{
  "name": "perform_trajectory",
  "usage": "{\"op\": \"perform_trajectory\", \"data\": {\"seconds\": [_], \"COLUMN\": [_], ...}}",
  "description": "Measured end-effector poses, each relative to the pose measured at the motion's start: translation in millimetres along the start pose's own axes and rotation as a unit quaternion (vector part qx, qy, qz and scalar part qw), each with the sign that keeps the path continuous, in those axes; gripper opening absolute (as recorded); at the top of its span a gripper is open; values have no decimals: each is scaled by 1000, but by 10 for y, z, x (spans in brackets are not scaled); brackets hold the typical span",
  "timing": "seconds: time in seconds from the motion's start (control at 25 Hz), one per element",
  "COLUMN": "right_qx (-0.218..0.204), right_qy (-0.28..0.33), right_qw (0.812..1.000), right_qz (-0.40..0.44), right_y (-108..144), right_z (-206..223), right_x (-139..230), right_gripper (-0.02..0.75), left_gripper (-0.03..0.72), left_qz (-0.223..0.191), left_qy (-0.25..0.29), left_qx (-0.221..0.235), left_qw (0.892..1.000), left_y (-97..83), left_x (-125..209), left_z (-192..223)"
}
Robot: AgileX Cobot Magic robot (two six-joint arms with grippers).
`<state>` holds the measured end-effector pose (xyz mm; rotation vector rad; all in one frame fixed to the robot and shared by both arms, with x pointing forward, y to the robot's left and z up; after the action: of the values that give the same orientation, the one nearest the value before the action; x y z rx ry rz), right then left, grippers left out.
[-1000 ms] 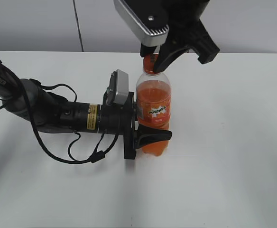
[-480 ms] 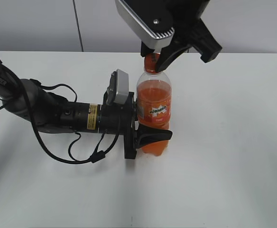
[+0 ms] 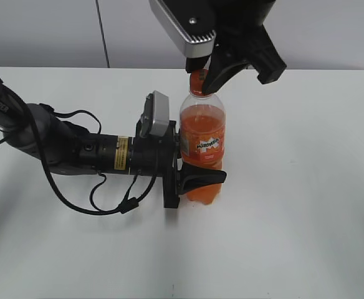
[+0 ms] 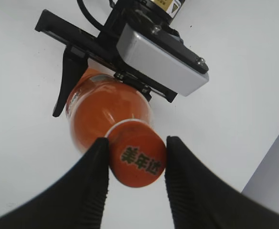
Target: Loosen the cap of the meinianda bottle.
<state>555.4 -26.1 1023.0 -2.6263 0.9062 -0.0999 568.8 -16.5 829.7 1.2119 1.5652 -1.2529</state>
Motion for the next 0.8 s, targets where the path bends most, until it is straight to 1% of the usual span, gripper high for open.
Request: {"op": "perform_trajectory", "data": {"seconds": [0.2,0.44,0.64,0.8], "right_qx": [1,1,1,2], "right_qy": [0,0,-2,-7], "right_qw": [1000,1000,999,998], "right_qz": [17,27,47,68], "right_y": [-2,-2,-5,-10], "right_z": [0,0,0,0], "right_x": [2,2,-9,-27], "right_gripper": [301,305,355,368], "left_gripper": [390,390,387,387], "left_qz": [-2,-2,-4,-4], "left_qy": [0,0,2,2], "left_qx": [0,-1,-2,-2], "left_qw": [1000,1000,1000,1000], "left_y": [1,2,4,4], "left_x": [-1,0,5,5], "left_z": [0,0,6,6]}}
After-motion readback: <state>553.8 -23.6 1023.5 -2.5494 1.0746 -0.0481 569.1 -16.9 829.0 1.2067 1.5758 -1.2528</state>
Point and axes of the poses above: a point on each arm's last joint axis where the gripper is mounted, z pointing out along that axis toward the gripper, y along the wrist's bending axis when the last joint is at zero, x = y × z, the point moved 8 cm from there along z, pointing out along that axis toward the gripper, and after that the axes turned 14 degrees about -z, right-handed, at the moved point
